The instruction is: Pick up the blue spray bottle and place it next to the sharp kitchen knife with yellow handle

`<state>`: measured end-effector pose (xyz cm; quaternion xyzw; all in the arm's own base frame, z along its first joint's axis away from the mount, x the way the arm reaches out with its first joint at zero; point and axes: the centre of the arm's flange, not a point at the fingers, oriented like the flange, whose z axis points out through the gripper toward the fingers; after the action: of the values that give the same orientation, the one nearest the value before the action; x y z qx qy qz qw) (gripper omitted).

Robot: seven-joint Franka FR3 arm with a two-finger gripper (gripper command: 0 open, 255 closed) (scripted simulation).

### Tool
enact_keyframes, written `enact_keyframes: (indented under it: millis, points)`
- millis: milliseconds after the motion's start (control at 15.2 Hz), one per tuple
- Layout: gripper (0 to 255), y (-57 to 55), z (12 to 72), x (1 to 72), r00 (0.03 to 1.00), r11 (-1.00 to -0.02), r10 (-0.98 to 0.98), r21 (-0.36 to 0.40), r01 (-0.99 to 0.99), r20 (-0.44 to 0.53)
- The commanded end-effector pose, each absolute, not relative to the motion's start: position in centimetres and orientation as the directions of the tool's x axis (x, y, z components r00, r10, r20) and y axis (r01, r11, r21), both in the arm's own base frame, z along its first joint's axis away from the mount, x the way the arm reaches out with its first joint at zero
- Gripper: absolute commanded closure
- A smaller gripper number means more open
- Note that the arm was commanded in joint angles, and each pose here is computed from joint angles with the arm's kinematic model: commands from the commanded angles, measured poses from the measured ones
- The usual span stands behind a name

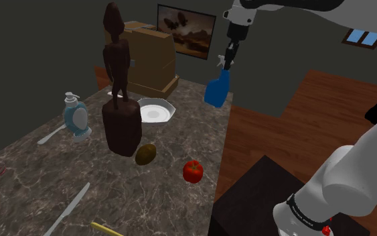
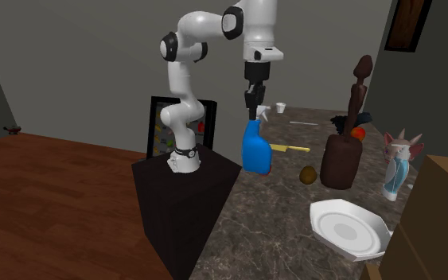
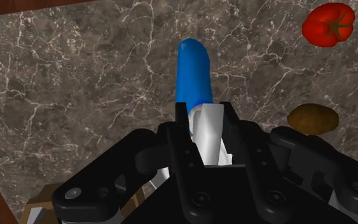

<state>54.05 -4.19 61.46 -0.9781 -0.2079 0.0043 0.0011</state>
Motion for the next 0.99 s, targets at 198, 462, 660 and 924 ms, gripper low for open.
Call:
enact_keyframes:
  millis: [198,462,660,924]
  points:
    - [255,-4.2,64.1,54.0,0.914,-0.914,0.407,-0.004,0.407,-0.008]
    - [255,-4.2,66.2,54.0,0.914,-0.914,0.407,-0.004,0.407,-0.008]
    - [255,-4.2,67.8,54.0,0.914,-0.914,0.407,-0.004,0.407,-0.008]
    - [255,-4.2,69.9,54.0,0.914,-0.914,0.407,-0.004,0.407,-0.008]
